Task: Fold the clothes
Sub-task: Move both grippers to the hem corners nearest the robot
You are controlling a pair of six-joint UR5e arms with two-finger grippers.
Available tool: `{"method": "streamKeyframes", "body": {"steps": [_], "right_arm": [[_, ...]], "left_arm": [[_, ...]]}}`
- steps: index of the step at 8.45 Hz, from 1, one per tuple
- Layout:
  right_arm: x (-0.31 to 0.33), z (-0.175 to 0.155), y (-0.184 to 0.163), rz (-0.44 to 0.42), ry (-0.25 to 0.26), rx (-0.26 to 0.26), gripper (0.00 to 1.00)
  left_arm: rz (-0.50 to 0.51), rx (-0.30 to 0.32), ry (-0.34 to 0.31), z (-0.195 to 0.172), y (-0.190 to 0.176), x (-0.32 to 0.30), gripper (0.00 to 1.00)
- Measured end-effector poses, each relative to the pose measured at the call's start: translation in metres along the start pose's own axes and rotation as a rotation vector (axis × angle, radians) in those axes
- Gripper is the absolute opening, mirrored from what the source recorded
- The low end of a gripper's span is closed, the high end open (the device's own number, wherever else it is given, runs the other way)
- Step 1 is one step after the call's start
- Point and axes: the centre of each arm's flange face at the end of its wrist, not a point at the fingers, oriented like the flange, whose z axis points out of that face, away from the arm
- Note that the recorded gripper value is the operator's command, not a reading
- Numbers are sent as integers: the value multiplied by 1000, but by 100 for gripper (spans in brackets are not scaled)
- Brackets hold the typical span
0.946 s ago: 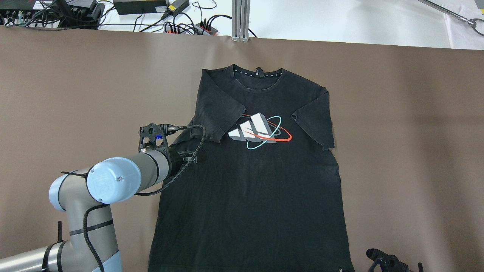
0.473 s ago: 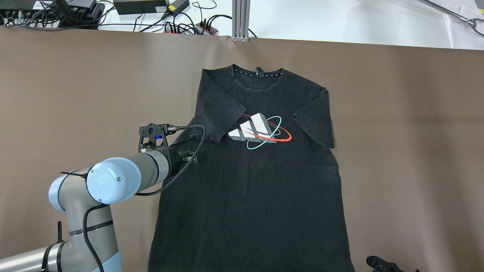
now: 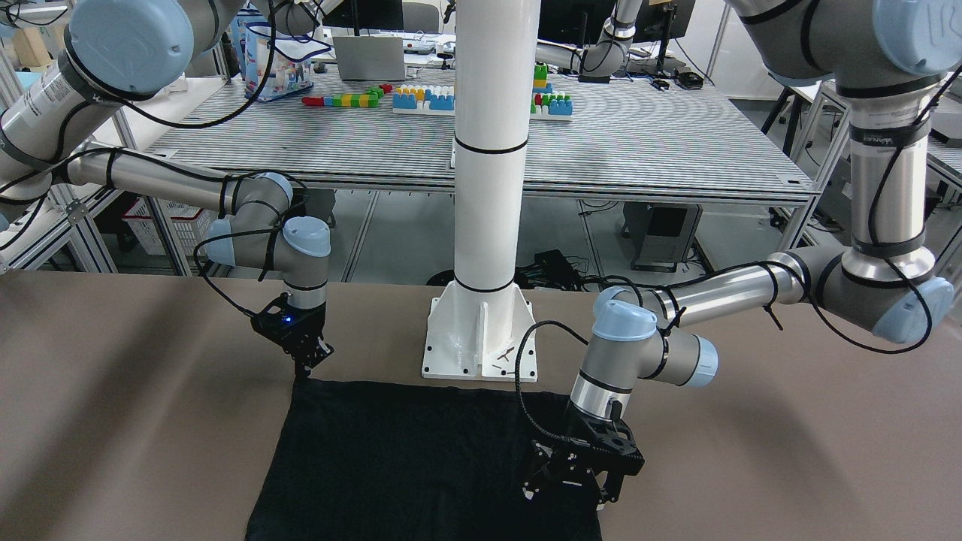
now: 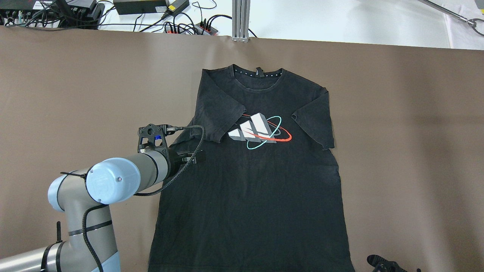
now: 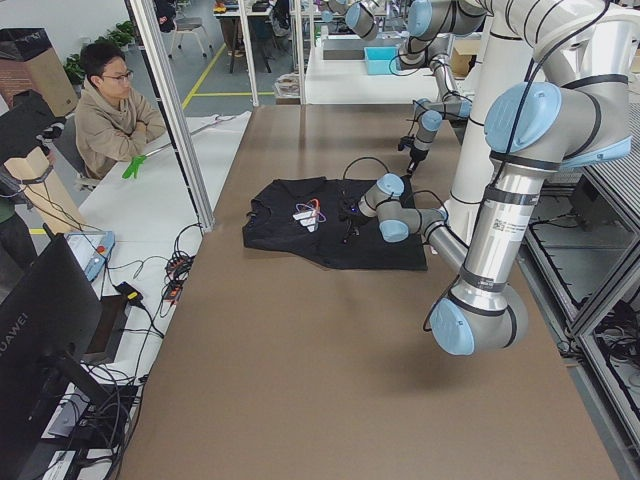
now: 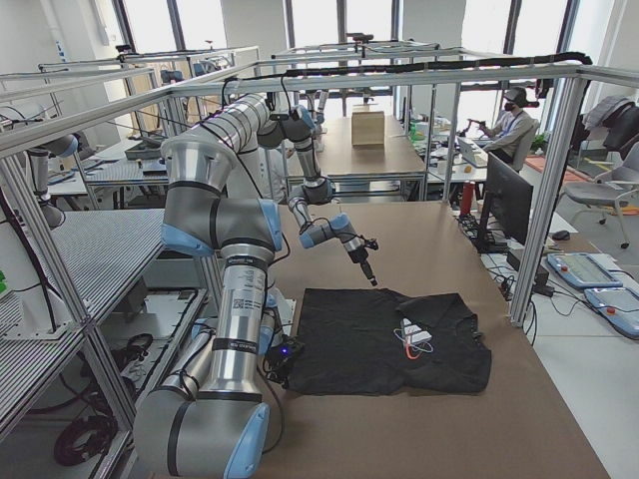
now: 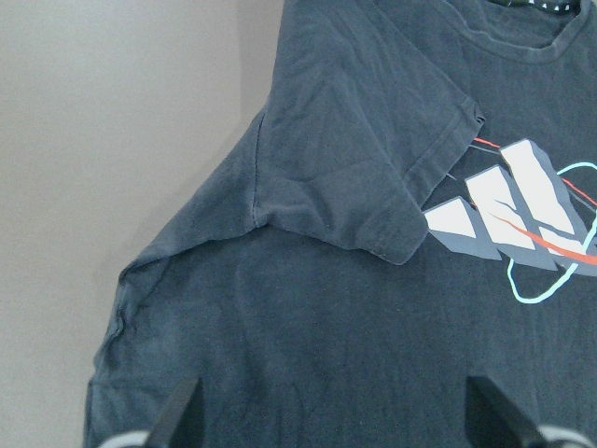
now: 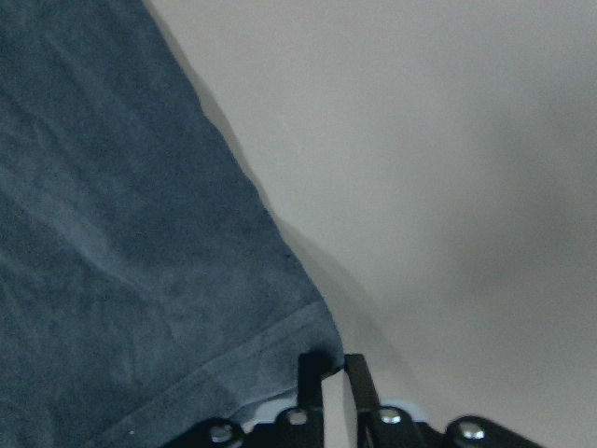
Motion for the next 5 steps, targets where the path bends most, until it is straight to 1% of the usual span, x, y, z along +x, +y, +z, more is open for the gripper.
{"method": "streamKeyframes", "body": {"steps": [1, 2, 3, 4, 5], "right_arm": [[1, 0, -1, 0, 1, 1, 0], [1, -1, -2, 0, 1, 1, 0], [1, -2, -2, 1, -1, 1, 0], [-1, -5, -2, 3, -8, -3, 0], [-2, -9, -2, 5, -13, -8, 0]], "left_arm": [[-7, -2, -2, 1, 0, -1, 100], [-54, -6, -9, 2, 3, -5, 100], [-109, -17, -20, 3, 18, -12, 100], [-143, -22, -20, -6, 42, -18, 100], [-161, -35, -18, -26, 73, -25, 100]]}}
